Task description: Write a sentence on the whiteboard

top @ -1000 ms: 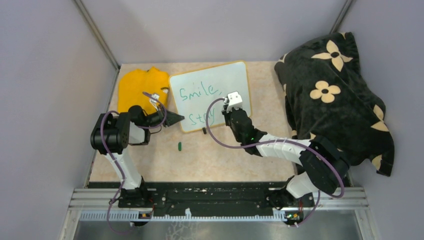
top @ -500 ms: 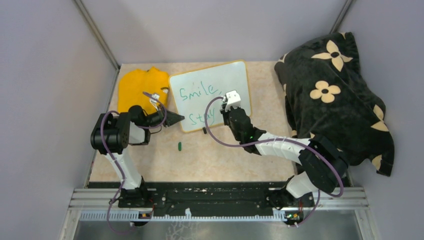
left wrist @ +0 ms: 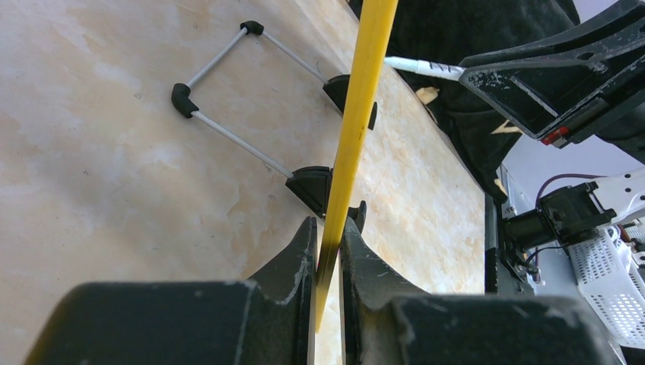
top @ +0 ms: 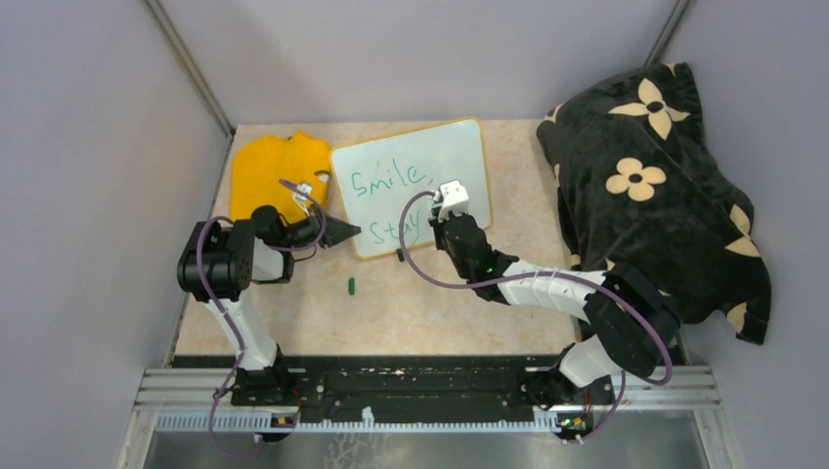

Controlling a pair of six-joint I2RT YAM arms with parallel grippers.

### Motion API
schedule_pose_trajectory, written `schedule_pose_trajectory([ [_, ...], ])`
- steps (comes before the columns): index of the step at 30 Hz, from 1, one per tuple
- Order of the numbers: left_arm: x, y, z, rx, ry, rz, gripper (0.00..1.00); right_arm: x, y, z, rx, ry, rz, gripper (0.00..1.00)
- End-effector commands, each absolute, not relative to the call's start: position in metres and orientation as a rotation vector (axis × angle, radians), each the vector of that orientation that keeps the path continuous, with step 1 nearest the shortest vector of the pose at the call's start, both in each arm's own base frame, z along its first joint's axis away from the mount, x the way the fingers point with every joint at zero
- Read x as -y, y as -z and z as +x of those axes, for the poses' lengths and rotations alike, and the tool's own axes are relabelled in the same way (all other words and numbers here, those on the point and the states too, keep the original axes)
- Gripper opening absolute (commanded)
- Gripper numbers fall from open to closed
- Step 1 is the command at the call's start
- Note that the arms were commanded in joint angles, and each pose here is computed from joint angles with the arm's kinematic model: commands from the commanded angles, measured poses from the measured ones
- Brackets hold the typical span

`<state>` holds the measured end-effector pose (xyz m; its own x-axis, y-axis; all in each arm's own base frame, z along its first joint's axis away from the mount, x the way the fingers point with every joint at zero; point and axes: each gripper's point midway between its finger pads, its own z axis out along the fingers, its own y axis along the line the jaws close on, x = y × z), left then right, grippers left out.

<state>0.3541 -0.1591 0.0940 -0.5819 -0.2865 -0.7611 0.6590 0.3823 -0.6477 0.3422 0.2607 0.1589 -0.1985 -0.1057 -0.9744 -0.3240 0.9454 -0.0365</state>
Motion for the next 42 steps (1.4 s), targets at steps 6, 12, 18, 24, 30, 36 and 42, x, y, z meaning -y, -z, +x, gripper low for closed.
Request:
schedule_pose_trajectory([
  [6,0.157,-0.08,0.358,-1.808,1.337,0.27,0.0,-0.265,-0.141,0.328,-1.83,-0.22,-0.319,0.0],
  [12,0.157,-0.08,0.358,-1.808,1.338,0.27,0.0,-0.256,-0.13,0.322,-1.863,-0.208,-0.299,0.0],
  [18,0.157,-0.079,0.358,-1.809,1.338,0.271,0.0,-0.255,-0.121,0.316,-1.892,-0.226,-0.301,0.0],
  [24,0.157,-0.08,0.358,-1.808,1.337,0.273,0.0,-0.255,-0.125,0.312,-1.893,-0.254,-0.291,0.0],
  [30,0.157,-0.08,0.358,-1.808,1.338,0.273,0.0,-0.259,-0.168,0.313,-1.806,-0.334,-0.238,0.0],
  [36,0.157,-0.08,0.358,-1.808,1.339,0.274,0.0,-0.257,-0.203,0.322,-1.744,-0.37,-0.182,0.0],
  [42,0.158,-0.08,0.358,-1.809,1.339,0.273,0.0,-0.247,-0.21,0.342,-1.762,-0.374,-0.125,0.0],
])
